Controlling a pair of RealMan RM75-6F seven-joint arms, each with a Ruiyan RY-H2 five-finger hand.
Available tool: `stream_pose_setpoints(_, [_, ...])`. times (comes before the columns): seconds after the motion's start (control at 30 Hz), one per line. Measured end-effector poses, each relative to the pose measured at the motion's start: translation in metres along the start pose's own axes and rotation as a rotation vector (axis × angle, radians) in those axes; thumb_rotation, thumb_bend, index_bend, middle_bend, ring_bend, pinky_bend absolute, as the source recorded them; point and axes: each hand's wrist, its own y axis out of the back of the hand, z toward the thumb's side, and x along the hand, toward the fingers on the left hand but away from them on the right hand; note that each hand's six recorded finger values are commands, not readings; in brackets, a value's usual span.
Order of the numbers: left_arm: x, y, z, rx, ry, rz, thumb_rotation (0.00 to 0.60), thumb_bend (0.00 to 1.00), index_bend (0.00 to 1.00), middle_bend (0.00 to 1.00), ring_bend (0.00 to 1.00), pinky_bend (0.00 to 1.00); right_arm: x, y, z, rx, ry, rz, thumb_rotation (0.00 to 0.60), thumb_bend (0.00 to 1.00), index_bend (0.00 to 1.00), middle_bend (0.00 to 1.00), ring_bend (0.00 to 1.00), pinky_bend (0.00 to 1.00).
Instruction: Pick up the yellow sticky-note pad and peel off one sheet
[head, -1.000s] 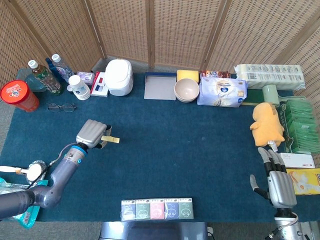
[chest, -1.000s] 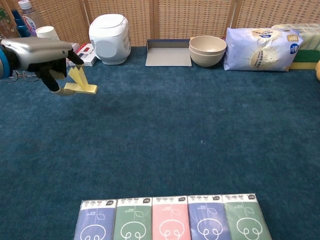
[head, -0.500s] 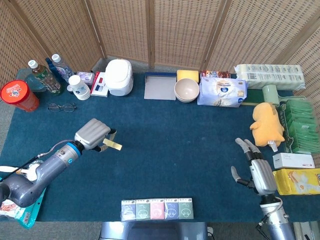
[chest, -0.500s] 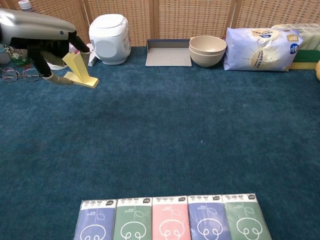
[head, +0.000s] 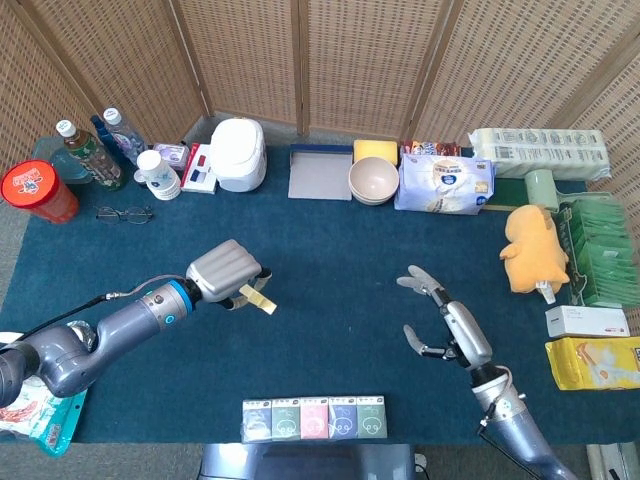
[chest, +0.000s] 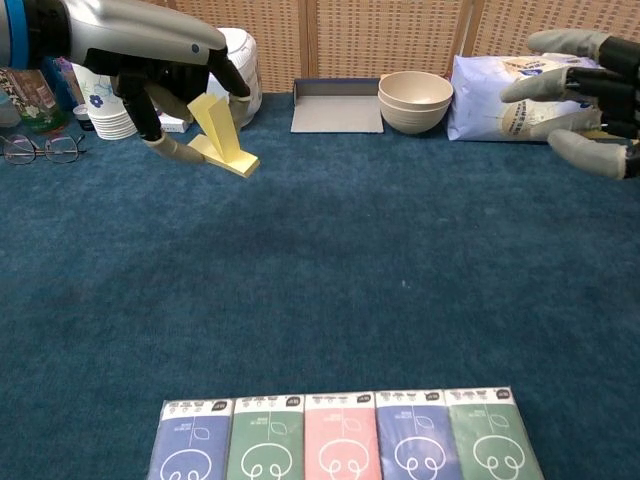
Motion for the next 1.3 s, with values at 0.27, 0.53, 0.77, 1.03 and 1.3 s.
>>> stream_pose_setpoints(0.27, [0.013,0.009,0.02,0.016,-0.05,-0.015,0.6,0.35,0.65,1.0,1.0,0.95,-0.019,-0.012,0.0,0.001,0.015,0.006,0.6,0.46,0.05,0.48,0.45,0.48])
stream_pose_setpoints(0.53, [0.022,0.017,0.036,0.047,-0.084,-0.016,0.6,0.35,0.65,1.0,1.0,0.96,-0.033,-0.022,-0.003,-0.002,0.009,0.016,0.6,0.46,0.13,0.68,0.78,0.65])
stream_pose_setpoints(0.77, [0.026,0.022,0.04,0.107,-0.092,-0.002,0.6,0.35,0.65,1.0,1.0,0.96,-0.036,-0.029,-0.002,-0.008,0.014,0.025,0.6,0.46,0.23,0.76,0.89,0.85])
stream_pose_setpoints(1.03, [0.028,0.024,0.04,0.182,-0.085,0.026,0.6,0.35,0.65,1.0,1.0,0.95,-0.037,-0.039,-0.002,-0.031,0.012,0.045,0.6,0.45,0.27,0.82,0.96,0.86])
stream_pose_setpoints(1.3, [0.034,0.022,0.039,0.201,-0.076,0.03,0.6,0.35,0.65,1.0,1.0,0.96,-0.041,-0.049,0.002,-0.056,0.014,0.092,0.6,0.45,0.26,0.83,0.96,0.86])
